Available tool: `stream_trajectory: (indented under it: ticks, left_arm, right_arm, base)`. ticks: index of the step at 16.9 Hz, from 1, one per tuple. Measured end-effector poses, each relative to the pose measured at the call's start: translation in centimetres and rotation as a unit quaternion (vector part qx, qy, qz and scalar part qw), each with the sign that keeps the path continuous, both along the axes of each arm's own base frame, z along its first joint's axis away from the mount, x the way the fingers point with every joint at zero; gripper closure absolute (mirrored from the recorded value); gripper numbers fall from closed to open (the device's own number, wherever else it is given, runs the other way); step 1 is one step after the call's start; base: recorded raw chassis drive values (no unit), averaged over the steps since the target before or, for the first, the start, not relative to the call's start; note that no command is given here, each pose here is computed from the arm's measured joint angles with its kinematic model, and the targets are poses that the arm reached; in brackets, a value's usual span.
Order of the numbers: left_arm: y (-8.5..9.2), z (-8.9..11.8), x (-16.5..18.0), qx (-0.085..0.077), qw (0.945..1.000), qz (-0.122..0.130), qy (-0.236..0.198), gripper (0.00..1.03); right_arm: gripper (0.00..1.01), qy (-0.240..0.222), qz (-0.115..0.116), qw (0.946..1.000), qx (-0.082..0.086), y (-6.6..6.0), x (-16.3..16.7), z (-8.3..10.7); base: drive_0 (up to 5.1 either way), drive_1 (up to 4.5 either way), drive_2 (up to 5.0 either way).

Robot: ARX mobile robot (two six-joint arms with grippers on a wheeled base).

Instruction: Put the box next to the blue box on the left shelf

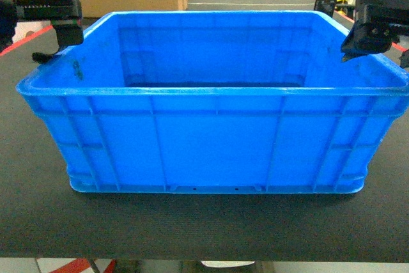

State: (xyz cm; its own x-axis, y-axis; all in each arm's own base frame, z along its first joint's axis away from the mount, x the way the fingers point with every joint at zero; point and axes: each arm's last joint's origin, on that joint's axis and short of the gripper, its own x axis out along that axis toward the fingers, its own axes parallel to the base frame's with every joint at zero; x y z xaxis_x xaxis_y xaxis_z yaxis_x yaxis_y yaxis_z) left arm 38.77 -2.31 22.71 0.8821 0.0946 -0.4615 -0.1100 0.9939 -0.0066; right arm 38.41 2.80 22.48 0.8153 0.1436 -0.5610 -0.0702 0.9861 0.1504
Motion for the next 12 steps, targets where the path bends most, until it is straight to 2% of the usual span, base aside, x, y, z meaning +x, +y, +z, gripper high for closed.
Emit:
stream_trajectory:
  ticks: [3, 9, 11, 12]
  left_arm:
    - [-0.5, -0.4, 0.8, -0.002, 0.9998, -0.005, 0.021, 0.05]
    - [-0.7, -1.1, 1.5, -0.006, 0.9991, -0.006, 0.043, 0.05]
    - [-0.9, -1.2, 1.6, -0.009, 0.9986, -0.010, 0.051, 0.06]
    - [-1.0, -1.5, 1.7, -0.014, 0.9982, -0.011, 0.058, 0.17]
  right_arm:
    - [0.03, 0.026, 0.002, 0.9997, 0.000, 0.0, 0.7, -1.4]
    - [0.03, 0.032, 0.008, 0.9995, 0.000, 0.5, 1.3, -1.6]
    - [0.21, 0.040, 0.010, 0.9991, -0.006, 0.9, 1.5, -2.2]
    - [0.31, 0.042, 0.009, 0.9991, -0.007, 0.9, 1.5, -2.2]
  base:
    - [0.0, 0.00, 0.0]
    - [0.0, 0.00, 0.0]
    - [0.0, 0.00, 0.0]
    - [0.0, 0.00, 0.0]
